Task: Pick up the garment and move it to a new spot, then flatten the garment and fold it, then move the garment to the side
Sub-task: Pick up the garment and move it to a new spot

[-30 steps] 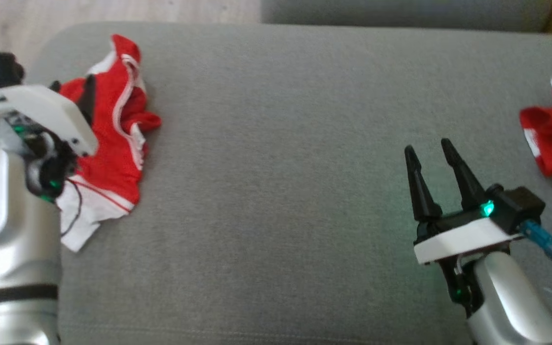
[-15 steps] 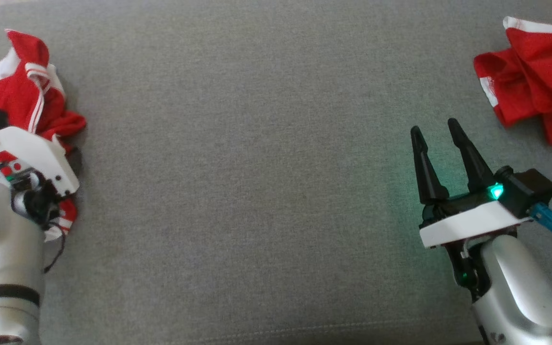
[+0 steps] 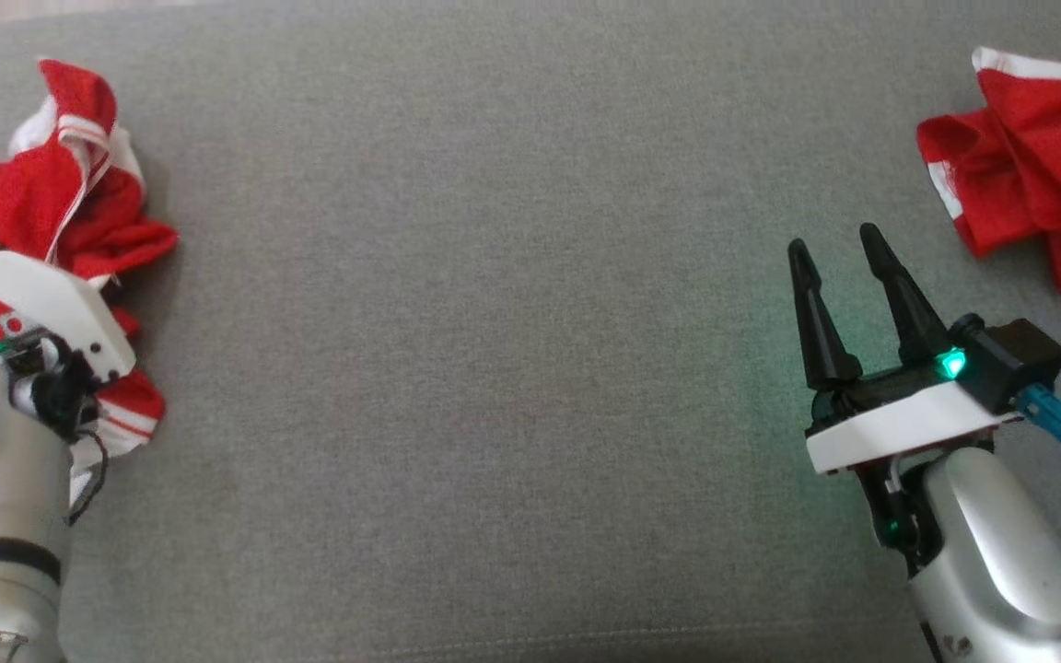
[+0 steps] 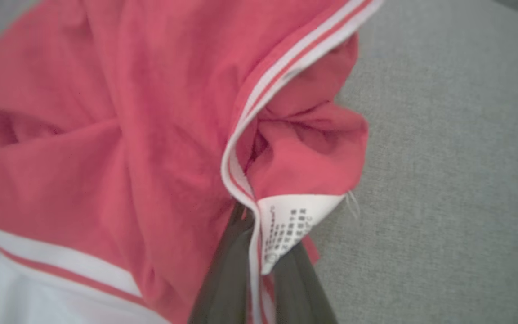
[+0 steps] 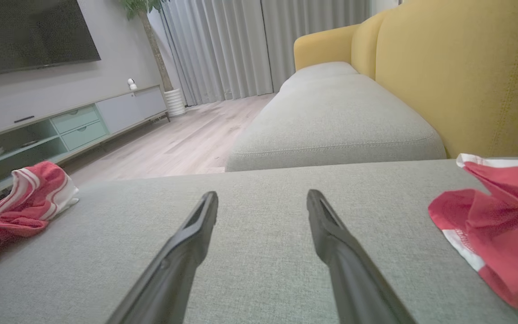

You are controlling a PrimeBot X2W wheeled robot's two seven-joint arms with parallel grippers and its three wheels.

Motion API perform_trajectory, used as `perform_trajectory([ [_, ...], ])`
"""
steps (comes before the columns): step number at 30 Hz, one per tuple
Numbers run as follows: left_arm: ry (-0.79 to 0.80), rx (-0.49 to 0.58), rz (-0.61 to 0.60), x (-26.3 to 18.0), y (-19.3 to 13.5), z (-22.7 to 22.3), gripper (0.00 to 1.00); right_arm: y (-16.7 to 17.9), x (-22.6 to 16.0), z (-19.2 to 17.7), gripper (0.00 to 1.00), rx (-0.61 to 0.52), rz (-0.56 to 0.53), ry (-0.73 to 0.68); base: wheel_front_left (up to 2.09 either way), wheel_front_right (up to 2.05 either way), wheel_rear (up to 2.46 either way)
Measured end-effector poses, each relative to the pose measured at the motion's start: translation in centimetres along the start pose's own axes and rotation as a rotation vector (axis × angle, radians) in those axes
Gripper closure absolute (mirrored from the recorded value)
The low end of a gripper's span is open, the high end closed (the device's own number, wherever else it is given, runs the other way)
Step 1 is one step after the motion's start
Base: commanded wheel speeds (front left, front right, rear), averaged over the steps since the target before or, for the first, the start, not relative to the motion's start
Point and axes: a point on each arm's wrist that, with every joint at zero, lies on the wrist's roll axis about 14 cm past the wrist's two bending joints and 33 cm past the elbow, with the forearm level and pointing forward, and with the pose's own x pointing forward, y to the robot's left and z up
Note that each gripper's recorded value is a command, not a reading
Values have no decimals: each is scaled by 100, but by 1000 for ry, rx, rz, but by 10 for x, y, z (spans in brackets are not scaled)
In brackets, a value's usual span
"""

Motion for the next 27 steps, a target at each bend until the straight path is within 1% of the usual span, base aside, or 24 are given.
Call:
perform_trajectory([
  [3, -72, 28, -15, -11, -2, 20, 100, 7, 0, 6, 0, -5, 18, -12, 0, 0, 0],
  [6, -177, 79, -41, -27, -11, 55, 100, 14, -3, 11, 0, -7, 31, -24, 0, 0, 0],
  [10, -317, 163, -82, -56, -32, 106, 100, 25, -13, 14, 0, -4, 45, -29, 0, 0, 0],
  [13, -407, 221, -121, -79, -54, 134, 100, 28, -18, 21, 0, -6, 45, -45, 0, 0, 0],
  [17, -495, 279, -255, -106, -113, 154, 100, 29, -28, 25, 0, 8, 24, -60, 0, 0, 0],
  [20, -559, 303, -408, -133, -173, 164, 100, 18, -37, 28, 0, 10, -14, -69, 0, 0, 0],
  [23, -627, 313, -556, -163, -223, 171, 100, 7, -45, 31, 0, 10, -54, -79, 0, 0, 0],
  [27, -676, 334, -711, -191, -271, 164, 100, -6, -55, 34, 0, 11, -98, -88, 0, 0, 0],
])
